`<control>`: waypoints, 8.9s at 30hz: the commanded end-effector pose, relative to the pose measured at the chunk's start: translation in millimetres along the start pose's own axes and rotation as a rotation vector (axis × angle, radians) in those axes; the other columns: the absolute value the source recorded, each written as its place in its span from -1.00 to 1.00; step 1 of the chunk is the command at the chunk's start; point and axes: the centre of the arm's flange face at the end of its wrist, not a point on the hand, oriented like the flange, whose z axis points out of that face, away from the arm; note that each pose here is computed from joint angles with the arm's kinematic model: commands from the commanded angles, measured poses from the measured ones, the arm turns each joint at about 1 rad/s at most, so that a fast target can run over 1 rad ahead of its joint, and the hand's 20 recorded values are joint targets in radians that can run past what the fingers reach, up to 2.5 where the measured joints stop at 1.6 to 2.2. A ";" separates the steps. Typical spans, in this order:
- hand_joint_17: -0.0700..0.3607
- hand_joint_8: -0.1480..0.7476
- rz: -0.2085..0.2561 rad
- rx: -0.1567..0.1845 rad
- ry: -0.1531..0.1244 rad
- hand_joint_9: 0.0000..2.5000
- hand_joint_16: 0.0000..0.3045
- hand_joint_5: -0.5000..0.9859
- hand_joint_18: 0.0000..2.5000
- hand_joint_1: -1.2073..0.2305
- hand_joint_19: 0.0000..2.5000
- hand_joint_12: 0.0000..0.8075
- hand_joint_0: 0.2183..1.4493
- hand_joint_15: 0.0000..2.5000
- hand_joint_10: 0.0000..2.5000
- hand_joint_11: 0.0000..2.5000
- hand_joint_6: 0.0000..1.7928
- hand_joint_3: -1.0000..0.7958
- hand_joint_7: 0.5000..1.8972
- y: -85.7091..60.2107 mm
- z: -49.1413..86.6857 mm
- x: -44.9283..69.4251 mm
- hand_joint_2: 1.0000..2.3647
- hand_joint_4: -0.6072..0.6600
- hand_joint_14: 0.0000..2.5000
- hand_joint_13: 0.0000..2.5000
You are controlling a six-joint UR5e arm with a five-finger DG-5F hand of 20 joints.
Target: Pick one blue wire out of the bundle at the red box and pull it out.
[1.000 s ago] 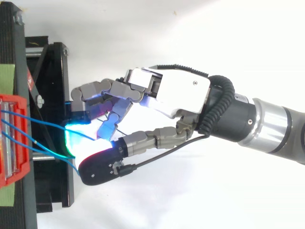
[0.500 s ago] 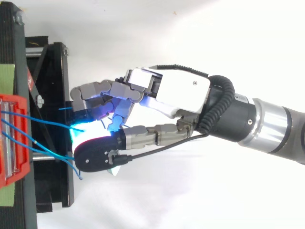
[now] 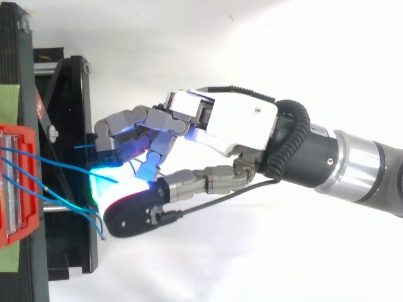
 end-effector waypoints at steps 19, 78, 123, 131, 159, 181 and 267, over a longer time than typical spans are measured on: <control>-0.14 -0.18 -0.003 0.000 0.000 0.03 -0.66 -0.35 -0.65 -0.44 -0.75 -0.10 -0.43 -0.73 -0.98 -0.41 -0.26 -0.20 0.24 0.1 -0.4 1.4 -0.98 0.18 -0.99 -0.51; -0.05 -0.17 -0.060 0.022 -0.013 0.07 -0.61 -0.28 -0.60 -0.23 -0.78 -0.04 -0.42 -0.83 -0.99 -0.67 -0.44 -0.01 0.28 -2.9 -0.8 -7.0 -0.96 0.42 -0.99 -0.51; -0.18 -0.16 -0.068 0.022 -0.008 0.06 -0.69 -0.34 -0.64 -0.37 -0.74 -0.14 -0.40 -0.75 -0.98 -0.46 -0.24 -0.20 0.17 -2.5 -1.6 -3.5 -0.98 0.14 -0.99 -0.50; -0.20 -0.23 -0.068 0.022 -0.008 0.05 -0.70 -0.33 -0.69 0.10 -0.70 -0.17 -0.48 -0.76 -0.98 -0.49 -0.35 -0.37 0.33 -2.5 -1.6 -3.5 -1.00 0.20 -0.99 -0.55; -0.12 -0.11 -0.069 0.021 -0.008 0.06 -0.65 -0.35 -0.65 -0.28 -0.75 -0.07 -0.41 -0.76 -0.98 -0.46 -0.25 -0.17 0.18 -2.4 -1.5 -3.5 -0.98 0.15 -0.99 -0.51; -0.16 -0.17 -0.075 -0.003 -0.021 -0.02 -0.68 -0.37 -0.67 -0.46 -0.80 -0.12 -0.37 -0.74 -0.98 -0.43 -0.17 -0.03 0.03 16.3 1.8 -4.4 -0.98 0.00 -0.99 -0.52; -0.17 -0.11 -0.274 0.203 0.024 0.05 -0.68 -0.41 -0.54 -0.47 -0.75 -0.11 -0.33 -0.56 -0.98 -0.27 -0.04 0.07 -0.03 34.9 -21.3 -15.4 -0.97 0.02 -0.98 -0.35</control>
